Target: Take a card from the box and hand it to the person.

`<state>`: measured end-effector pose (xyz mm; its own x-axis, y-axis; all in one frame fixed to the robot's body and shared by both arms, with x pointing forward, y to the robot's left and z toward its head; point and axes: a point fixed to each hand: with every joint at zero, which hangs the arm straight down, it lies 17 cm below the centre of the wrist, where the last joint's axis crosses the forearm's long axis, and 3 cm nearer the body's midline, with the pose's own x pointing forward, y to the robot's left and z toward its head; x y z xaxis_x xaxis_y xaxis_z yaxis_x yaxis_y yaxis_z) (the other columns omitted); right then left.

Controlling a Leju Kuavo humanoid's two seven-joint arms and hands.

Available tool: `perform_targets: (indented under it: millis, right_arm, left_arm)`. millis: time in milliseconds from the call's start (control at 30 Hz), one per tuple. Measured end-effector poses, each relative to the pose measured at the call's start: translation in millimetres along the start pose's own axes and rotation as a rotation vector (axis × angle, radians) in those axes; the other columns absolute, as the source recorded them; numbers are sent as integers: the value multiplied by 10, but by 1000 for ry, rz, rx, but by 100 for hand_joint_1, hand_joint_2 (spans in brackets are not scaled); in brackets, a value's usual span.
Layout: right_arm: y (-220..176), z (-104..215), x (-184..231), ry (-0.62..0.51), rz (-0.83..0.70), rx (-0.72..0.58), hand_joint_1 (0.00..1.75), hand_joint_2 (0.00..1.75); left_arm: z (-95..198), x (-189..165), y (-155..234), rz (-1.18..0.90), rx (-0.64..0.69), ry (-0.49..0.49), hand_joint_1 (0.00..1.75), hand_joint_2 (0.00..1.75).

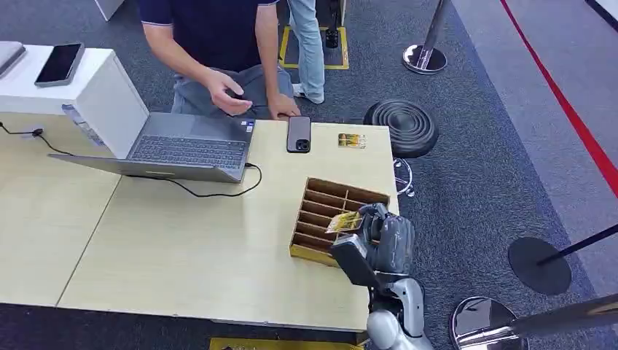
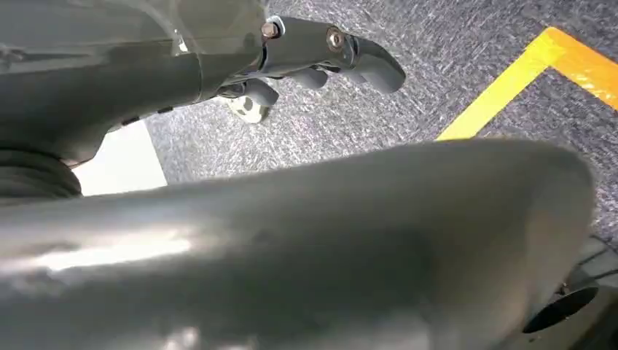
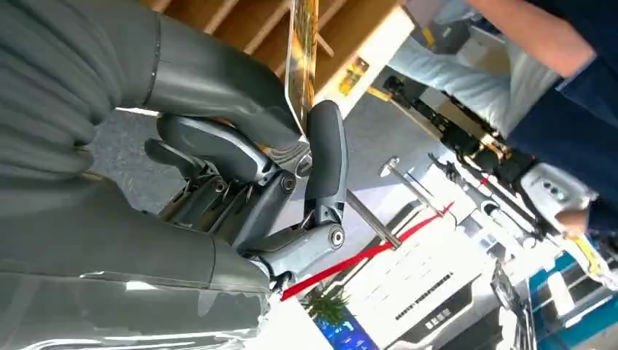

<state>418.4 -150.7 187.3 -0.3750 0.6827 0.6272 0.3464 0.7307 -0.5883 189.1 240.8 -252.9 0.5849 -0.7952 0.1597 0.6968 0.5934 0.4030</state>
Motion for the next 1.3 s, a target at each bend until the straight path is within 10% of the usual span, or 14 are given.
perform_targets:
  millis: [533, 1033, 1067, 1100, 1133, 1167, 1300]
  right_arm:
    - [-533, -812, 448, -103, -38, -165, 175, 175]
    - [93, -1188, 945, -218, -84, -55, 175, 175]
    - [123, -1194, 959, -218, -86, -51, 168, 175]
    - [150, -1200, 974, -221, -86, -46, 77, 175]
    - [177, -1202, 982, -222, -86, -41, 77, 175]
    - [197, -1204, 994, -223, -87, -37, 0, 175]
    - [282, -1204, 948, -202, -105, -18, 0, 175]
  left_arm:
    - [12, 163, -4, -41, -20, -29, 0, 0]
    - [27, 341, 25, -78, -23, -50, 0, 0]
    - [28, 337, 19, -80, -26, -48, 0, 0]
    - [29, 332, 15, -84, -28, -46, 0, 0]
    - [30, 320, 10, -86, -31, -39, 0, 0]
    - [31, 312, 2, -87, -35, -36, 0, 0]
    - [34, 310, -19, -86, -42, -38, 0, 0]
